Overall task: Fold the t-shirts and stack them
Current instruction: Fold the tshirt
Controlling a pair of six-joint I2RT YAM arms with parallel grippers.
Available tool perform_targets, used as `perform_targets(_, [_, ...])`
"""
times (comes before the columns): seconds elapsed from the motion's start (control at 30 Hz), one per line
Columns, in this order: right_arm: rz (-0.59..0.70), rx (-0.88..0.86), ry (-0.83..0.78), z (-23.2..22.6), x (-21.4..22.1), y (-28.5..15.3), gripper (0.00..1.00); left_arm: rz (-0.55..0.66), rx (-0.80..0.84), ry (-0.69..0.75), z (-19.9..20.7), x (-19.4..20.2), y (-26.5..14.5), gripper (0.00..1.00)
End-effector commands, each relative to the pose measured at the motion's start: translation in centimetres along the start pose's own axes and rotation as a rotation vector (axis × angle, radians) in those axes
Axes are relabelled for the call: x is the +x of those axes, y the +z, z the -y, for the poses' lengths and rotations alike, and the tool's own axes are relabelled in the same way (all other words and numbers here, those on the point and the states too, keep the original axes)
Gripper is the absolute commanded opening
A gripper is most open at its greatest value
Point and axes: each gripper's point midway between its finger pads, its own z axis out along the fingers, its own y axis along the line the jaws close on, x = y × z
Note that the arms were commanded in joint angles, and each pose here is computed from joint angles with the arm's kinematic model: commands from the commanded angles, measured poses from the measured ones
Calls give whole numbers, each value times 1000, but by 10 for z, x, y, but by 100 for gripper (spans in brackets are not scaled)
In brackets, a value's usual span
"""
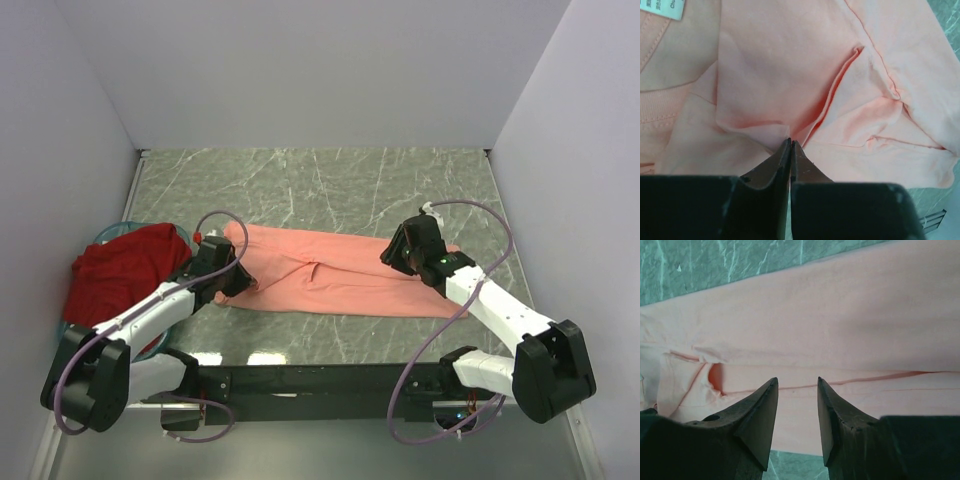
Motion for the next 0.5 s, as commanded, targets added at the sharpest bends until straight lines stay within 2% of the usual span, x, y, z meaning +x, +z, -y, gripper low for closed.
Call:
perform_targets(0.0, [33,-25,-10,-3,-4,-4,44,7,31,16,4,1,-8,8])
perform_targets(0.23, [42,-35,-11,-4,-5,-10,44,80,58,33,25,-24,-31,9])
perform_targets(0.33, [46,-41,-12,-5,-6,-12,44,165,-9,15,27,-50,-32,13])
perform_targets(0.47, [40,-52,-9,-6,-4,-13,44,156,-146,17,20,-64,-12,14])
